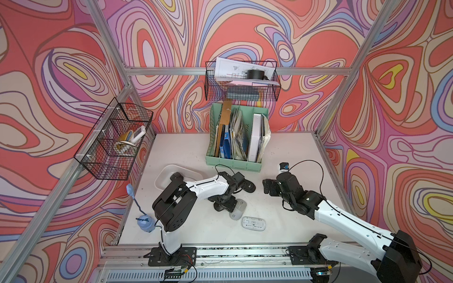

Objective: Put the mouse in the storage box
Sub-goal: Pick up the mouse from the center of the board.

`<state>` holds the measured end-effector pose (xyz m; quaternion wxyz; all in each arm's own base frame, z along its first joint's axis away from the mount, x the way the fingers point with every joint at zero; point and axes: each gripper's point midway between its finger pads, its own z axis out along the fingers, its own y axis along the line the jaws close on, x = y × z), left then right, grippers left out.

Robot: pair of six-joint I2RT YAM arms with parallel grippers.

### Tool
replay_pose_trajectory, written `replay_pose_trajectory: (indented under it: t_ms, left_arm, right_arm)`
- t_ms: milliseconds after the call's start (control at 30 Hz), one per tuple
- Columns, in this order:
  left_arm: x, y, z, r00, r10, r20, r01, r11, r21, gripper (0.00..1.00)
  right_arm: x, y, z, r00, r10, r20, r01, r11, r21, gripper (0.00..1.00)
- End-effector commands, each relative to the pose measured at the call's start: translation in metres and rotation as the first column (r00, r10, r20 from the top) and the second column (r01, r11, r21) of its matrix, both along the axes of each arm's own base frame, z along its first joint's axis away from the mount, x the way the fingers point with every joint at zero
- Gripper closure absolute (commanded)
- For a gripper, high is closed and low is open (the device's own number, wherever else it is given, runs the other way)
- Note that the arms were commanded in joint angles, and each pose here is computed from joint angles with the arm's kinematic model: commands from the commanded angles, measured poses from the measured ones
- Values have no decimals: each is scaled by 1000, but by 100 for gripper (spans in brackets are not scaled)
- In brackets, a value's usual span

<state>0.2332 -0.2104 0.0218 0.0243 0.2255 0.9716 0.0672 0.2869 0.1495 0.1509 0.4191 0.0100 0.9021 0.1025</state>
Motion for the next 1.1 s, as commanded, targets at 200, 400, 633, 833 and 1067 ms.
replay_pose_trajectory:
  t_ms: [200,400,633,833,1067]
  left_arm:
    - [-2,-6,-13,1000,16,-27,-17,999,-35,23]
    - [-2,-4,-13,999,45,-10,-45,998,-38,35]
    - [-5,-2,1,998,68,18,-67,995,-78,41]
    - [-5,-4,13,994,98,41,-93,989,-114,43]
    - [-6,-6,31,989,138,60,-126,977,-170,45]
  right_arm:
    - [0,0,1,1000,1,13,-1,1000,7,9]
    - [-1,0,-2,1000,-2,11,2,1000,12,9]
    - [-4,-2,-2,1000,-3,11,3,1000,15,10]
    - [-3,-2,-3,1000,-2,13,2,1000,15,10]
    - [-5,-3,-5,1000,-5,11,5,1000,21,9]
